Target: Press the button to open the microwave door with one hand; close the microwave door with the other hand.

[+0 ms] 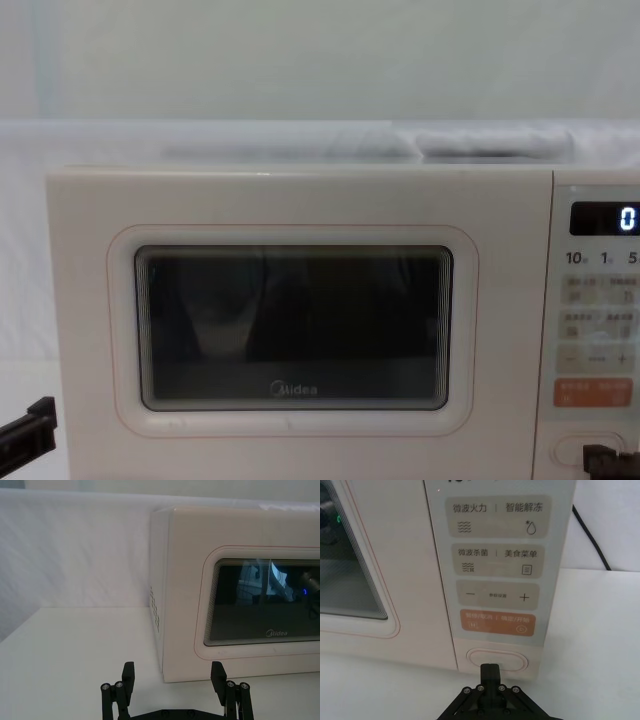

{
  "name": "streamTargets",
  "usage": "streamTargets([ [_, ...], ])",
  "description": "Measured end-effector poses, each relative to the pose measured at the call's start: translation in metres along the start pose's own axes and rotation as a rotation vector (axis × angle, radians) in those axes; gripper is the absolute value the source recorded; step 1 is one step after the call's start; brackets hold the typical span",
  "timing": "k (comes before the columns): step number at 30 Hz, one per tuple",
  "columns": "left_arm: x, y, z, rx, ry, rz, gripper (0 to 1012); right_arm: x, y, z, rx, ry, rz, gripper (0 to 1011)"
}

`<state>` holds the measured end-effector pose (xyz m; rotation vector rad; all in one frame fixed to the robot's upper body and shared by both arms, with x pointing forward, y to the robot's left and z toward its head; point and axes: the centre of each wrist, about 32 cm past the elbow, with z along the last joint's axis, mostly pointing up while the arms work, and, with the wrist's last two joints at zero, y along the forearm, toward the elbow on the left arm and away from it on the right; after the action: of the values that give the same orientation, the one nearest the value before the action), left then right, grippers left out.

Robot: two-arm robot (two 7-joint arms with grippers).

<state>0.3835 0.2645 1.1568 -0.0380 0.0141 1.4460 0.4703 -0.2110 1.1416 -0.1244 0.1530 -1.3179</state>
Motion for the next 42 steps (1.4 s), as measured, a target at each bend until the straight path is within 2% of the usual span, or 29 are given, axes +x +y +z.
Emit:
streamTargets([
  [14,0.0000,0.000,0.000,0.000,0.000,0.000,1001,-0.0027,0.005,-0.002,0.024,0.020,0.001,0],
  [42,0.0000,0.000,0.000,0.000,0.000,0.000,1001,-0.0031,0.012,-0.006,0.027,0.031,-0.013,0],
])
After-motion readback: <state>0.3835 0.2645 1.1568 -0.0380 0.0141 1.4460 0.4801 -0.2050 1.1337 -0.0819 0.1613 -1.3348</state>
